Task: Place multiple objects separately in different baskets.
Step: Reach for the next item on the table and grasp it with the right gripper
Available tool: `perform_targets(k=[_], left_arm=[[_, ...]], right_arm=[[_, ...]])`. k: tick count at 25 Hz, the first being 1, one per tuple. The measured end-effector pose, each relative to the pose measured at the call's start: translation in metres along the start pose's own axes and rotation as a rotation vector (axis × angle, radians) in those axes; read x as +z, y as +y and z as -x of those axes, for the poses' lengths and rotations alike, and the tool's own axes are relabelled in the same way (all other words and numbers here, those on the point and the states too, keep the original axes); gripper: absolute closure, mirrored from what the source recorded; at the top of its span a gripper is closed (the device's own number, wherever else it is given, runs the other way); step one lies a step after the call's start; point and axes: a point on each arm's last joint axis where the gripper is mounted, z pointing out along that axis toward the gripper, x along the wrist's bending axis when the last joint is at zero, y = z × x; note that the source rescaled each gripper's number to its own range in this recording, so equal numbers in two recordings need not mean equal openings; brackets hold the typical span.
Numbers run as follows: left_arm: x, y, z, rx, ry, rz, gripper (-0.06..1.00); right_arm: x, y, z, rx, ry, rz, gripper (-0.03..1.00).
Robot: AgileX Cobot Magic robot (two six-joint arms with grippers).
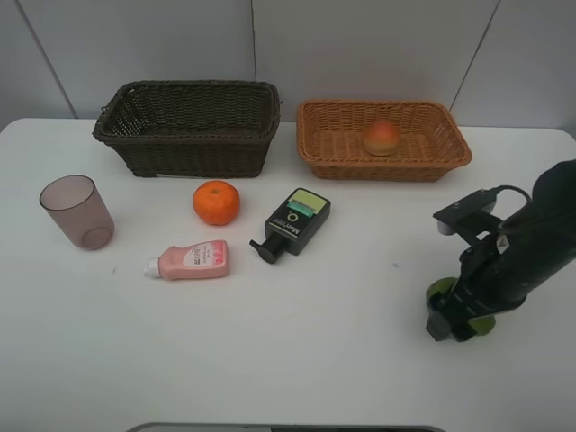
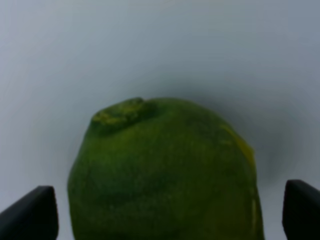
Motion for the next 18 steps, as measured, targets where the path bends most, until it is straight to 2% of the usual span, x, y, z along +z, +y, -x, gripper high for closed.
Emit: perform_targets(k=[5,14,15,16,17,18], left_arm=[[0.000,0.000,0.000,0.000,0.000,0.000,0.13],[0.000,0.000,0.000,0.000,0.000,0.000,0.13],[0.000,0.000,0.000,0.000,0.000,0.000,0.13],[0.000,0.000,0.000,0.000,0.000,0.000,0.13],[0.000,0.000,0.000,0.000,0.000,0.000,0.13],[0.000,0.000,0.000,0.000,0.000,0.000,0.13]], right_arm=[[0.000,0.004,0.001,0.001,-0.008,0.047,-0.03],[0.014,0.004,-0.001,0.010,0.011,0.005,-0.03],[0.014,0.004,-0.001,0.011,0.012,0.006,-0.01],[0.014,0.004,-0.001,0.012,0.012,0.007,0.05],[0.014,0.004,-0.001,0.012,0.012,0.007,0.05],[0.014,0.004,-0.001,0.014,0.013,0.008,0.16]])
